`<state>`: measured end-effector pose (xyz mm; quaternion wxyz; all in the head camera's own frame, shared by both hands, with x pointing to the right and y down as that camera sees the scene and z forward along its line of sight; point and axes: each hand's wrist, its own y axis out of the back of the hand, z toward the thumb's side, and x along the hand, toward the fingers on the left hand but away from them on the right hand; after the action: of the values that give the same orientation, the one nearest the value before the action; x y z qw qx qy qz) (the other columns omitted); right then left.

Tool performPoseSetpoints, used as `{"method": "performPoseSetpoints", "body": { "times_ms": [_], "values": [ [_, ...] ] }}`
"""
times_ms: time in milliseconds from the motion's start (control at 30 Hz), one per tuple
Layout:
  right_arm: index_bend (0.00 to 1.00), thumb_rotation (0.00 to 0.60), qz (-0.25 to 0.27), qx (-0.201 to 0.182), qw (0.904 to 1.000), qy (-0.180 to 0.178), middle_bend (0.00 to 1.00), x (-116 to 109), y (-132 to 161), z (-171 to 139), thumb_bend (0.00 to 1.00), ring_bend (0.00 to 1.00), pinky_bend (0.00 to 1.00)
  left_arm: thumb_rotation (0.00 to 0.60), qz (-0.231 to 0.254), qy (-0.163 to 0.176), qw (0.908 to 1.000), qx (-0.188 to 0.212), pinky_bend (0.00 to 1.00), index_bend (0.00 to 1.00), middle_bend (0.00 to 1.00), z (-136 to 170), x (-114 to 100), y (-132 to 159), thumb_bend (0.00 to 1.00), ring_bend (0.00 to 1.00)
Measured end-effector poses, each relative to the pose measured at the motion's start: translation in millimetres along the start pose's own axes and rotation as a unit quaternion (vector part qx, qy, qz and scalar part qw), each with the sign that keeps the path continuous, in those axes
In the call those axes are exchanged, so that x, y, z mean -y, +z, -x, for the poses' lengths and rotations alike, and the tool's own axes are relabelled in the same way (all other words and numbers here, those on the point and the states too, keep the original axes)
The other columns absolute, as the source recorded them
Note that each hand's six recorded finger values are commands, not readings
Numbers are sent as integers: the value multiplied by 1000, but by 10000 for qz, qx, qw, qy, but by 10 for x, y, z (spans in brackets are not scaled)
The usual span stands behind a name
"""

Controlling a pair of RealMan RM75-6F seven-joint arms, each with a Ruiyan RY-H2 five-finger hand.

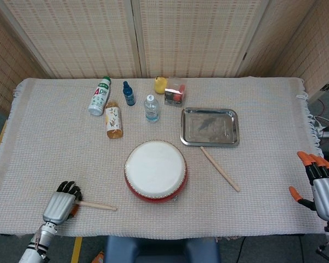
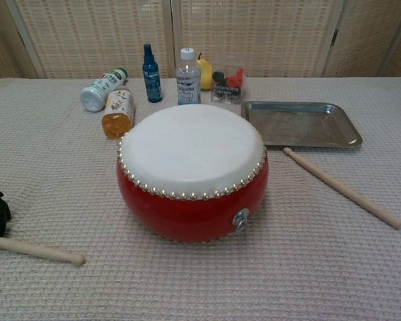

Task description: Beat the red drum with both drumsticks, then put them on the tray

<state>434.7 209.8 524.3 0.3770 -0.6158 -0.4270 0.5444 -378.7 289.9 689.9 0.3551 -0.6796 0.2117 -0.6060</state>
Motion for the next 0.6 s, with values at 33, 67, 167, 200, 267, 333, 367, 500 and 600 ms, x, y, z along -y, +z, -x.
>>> {"method": "performPoseSetpoints", "body": {
  "times_ms": [33,67,167,200,267,333,367,500,600],
  "values": [
    [48,600,1,-2,10000,-1,107,-2,2,-1,192,22,134,600,-18,24,10000,-34,135,617,282,-4,-6,-46,426,112],
    [48,600,4,-4,10000,-5,107,-4,4,-1,192,22,134,600,-33,45,10000,-66,134,613,281,-7,-13,-83,425,112],
    [48,600,22,-4,10000,-3,107,-5,9,-2,192,22,134,600,-5,114,9997,-207,135,606,279,-22,-45,-198,425,112],
    [48,600,25,-4,10000,0,108,-2,9,-3,192,22,133,600,15,134,9996,-248,135,603,278,-27,-53,-222,425,112],
    [48,600,28,-4,10000,4,108,0,9,-3,192,22,134,600,29,150,9995,-280,135,572,269,-30,-58,-243,424,112],
    [48,600,41,-7,10000,24,107,10,12,-3,193,22,134,600,65,152,9992,-355,135,481,240,-37,-60,-285,424,110],
    [48,600,44,-9,10000,29,107,12,13,-2,193,22,134,600,102,135,9990,-403,135,426,223,-39,-57,-310,423,107],
    [48,600,53,-2,10000,20,107,5,8,-2,192,22,134,600,377,87,9985,-387,134,333,205,-29,-63,-280,425,101],
    [48,600,67,-4,10000,34,107,9,7,3,192,22,134,600,576,51,9982,-156,134,335,206,-36,-73,-128,424,100]
  ]
}}
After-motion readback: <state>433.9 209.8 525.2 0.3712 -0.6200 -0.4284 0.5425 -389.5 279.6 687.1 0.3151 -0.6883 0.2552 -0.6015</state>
